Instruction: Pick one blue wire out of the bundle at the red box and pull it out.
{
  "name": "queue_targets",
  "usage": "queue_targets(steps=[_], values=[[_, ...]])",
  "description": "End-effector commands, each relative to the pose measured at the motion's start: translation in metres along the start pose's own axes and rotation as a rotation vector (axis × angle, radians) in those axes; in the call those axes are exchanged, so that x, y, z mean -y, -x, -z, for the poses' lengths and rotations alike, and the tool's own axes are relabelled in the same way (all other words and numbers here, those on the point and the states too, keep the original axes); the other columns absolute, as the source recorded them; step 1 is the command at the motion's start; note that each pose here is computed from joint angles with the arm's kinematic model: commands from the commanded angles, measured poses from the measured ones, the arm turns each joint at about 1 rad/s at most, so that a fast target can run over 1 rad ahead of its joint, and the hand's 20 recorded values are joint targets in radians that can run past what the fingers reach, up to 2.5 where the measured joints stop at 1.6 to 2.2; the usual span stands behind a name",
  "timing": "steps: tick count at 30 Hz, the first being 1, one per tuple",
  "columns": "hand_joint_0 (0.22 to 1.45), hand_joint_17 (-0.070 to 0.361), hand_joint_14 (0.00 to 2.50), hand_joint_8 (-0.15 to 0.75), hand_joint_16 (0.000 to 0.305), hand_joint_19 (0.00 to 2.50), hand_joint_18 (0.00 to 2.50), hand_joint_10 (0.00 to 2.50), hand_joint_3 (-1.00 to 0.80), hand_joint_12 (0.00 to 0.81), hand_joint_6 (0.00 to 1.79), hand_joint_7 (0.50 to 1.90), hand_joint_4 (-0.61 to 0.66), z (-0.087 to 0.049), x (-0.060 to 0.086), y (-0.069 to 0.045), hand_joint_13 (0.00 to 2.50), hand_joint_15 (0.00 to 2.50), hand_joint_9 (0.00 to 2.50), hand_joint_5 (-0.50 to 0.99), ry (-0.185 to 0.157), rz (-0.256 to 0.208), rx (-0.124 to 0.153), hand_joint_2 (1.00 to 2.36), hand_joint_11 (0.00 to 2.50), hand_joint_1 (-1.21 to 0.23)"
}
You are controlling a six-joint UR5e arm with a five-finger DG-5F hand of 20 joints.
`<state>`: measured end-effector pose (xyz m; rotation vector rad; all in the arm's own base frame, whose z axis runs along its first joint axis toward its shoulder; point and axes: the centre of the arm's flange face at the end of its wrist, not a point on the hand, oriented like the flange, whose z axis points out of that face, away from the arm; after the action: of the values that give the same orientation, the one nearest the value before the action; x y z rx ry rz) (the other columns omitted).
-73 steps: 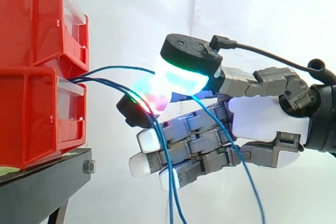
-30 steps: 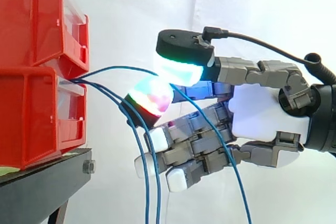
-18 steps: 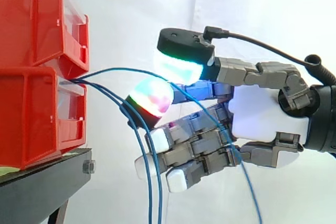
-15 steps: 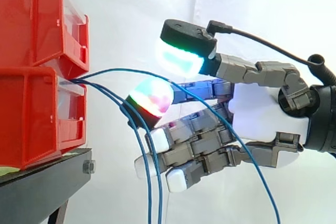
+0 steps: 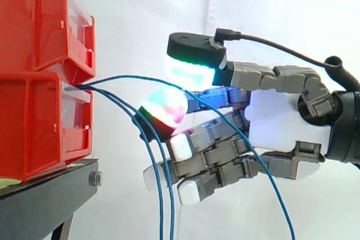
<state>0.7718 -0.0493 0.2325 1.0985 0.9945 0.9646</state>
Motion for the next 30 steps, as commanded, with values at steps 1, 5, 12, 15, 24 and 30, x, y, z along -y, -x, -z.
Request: queue_targets(steps=[1,5,12,15,24,30], values=[[0.57,0.148,0.01,0.423,0.066,0.45,0.84,0.02,-0.10,0.508,0.81,1.15,0.23,0.000,0.000,0.000,0.80,0.39,1.05,-0.10,0.000,0.000,0.000,1.02,0.63,-0.56],[0.57,0.144,0.01,0.420,0.064,0.46,0.83,0.02,-0.07,0.498,0.82,1.18,0.23,0.000,0.000,0.000,0.80,0.39,1.05,-0.09,0.004,-0.002,0.001,1.02,0.65,-0.59],[0.58,0.148,0.01,0.432,0.066,0.44,0.85,0.02,-0.06,0.506,0.82,1.18,0.21,0.000,0.000,0.000,0.80,0.38,1.07,-0.09,0.000,0.000,0.000,1.02,0.64,-0.61],[0.58,0.147,0.01,0.426,0.066,0.44,0.85,0.02,-0.07,0.507,0.82,1.18,0.21,0.000,0.000,0.000,0.79,0.38,1.06,-0.09,-0.001,0.001,0.000,1.02,0.64,-0.61],[0.57,0.142,0.01,0.404,0.063,0.43,0.81,0.02,-0.09,0.489,0.87,1.24,0.30,0.002,-0.014,0.005,0.74,0.38,1.01,-0.13,-0.011,0.009,-0.009,1.02,0.68,-0.70],[0.58,0.140,0.01,0.411,0.062,0.42,0.80,0.02,-0.08,0.487,0.88,1.27,0.29,0.009,-0.021,0.012,0.72,0.37,0.98,-0.13,-0.069,0.043,-0.022,1.02,0.69,-0.73]])
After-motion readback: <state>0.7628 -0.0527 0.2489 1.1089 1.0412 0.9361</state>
